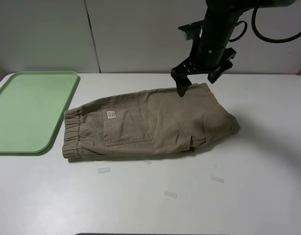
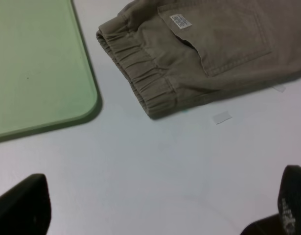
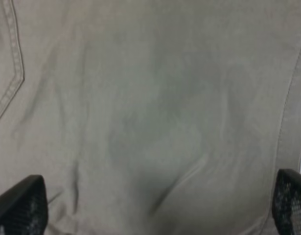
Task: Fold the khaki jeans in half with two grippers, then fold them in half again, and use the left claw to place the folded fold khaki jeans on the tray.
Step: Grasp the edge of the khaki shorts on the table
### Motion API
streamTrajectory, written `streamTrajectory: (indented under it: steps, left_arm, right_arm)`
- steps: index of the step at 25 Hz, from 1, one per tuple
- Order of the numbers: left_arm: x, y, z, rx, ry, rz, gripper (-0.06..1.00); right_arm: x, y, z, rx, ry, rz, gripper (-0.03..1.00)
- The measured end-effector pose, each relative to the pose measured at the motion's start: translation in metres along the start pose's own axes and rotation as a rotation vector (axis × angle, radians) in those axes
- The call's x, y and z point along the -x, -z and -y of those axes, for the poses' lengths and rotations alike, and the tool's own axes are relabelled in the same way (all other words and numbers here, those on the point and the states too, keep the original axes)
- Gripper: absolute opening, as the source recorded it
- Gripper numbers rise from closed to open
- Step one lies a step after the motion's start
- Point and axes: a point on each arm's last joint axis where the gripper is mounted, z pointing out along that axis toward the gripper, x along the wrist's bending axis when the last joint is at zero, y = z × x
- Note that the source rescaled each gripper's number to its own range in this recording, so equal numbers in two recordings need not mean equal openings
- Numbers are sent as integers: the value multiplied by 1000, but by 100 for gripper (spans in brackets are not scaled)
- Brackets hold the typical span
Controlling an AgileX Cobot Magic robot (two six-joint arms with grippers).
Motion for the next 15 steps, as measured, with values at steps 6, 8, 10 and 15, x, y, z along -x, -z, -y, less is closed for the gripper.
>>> streamTrajectory:
  steps: [6, 8, 10, 15]
  left_arm:
    - [1, 0, 0, 8, 54, -74, 91]
    - [2, 0, 1, 14, 95, -131, 91]
    - [3, 0, 1, 21, 138, -190, 91]
    - [5, 0, 1, 36, 233, -323, 91]
  right_arm:
    - [1, -2, 0, -7, 15, 17, 100]
    - [6, -7, 0, -15, 12, 25, 100]
    - [12, -14, 0, -21, -4, 29, 100]
    - [43, -38, -1, -28, -57, 46, 100]
